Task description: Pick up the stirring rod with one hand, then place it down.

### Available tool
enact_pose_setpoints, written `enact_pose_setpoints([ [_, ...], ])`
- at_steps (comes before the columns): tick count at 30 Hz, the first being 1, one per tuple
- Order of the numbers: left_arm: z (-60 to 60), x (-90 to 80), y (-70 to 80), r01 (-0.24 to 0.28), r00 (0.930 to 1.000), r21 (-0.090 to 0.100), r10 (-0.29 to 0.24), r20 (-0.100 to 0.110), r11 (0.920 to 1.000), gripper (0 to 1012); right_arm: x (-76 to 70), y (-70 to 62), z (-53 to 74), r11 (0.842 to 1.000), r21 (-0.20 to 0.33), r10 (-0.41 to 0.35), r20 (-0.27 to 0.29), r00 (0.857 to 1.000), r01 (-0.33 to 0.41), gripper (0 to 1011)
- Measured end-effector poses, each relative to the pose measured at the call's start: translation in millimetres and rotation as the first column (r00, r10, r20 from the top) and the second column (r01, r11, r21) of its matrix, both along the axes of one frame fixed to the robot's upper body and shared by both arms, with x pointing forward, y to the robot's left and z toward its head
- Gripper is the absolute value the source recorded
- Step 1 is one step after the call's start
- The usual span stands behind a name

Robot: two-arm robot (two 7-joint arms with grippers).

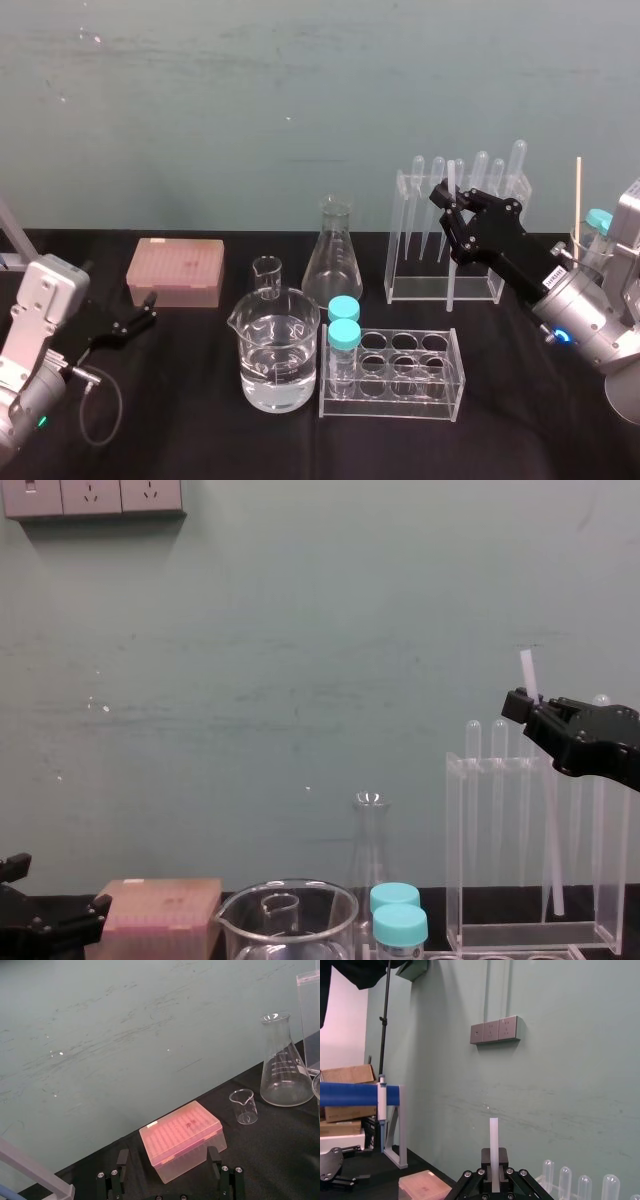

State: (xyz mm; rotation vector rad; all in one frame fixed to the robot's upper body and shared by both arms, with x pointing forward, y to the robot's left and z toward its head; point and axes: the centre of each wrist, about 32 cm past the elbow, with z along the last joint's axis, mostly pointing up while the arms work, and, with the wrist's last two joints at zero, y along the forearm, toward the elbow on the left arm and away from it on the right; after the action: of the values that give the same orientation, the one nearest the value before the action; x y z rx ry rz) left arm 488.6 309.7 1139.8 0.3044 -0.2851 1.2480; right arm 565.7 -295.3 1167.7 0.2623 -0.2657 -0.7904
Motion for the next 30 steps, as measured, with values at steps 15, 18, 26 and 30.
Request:
enact_pose_setpoints([
  [15, 0.0, 0.0, 0.0, 0.000, 1.0000, 0.000, 0.000, 0.000, 1.0000, 1000, 0.0, 0.0, 0.0, 1.000, 0.000, 0.000, 0.000, 1.000, 0.000, 70],
  [18, 0.0, 0.0, 0.0, 0.000, 1.0000, 0.000, 0.000, 0.000, 1.0000, 1000, 0.0, 0.0, 0.0, 1.000, 0.000, 0.000, 0.000, 1.000, 0.000, 71],
  [26, 0.0, 0.0, 0.0, 0.000, 1.0000, 0.000, 0.000, 0.000, 1.0000, 1000, 0.0, 0.0, 0.0, 1.000, 0.000, 0.000, 0.000, 1.000, 0.000, 71],
  [30, 0.0, 0.0, 0.0, 0.000, 1.0000, 0.000, 0.000, 0.000, 1.0000, 1000, 0.0, 0.0, 0.0, 1.000, 0.000, 0.000, 0.000, 1.000, 0.000, 71],
])
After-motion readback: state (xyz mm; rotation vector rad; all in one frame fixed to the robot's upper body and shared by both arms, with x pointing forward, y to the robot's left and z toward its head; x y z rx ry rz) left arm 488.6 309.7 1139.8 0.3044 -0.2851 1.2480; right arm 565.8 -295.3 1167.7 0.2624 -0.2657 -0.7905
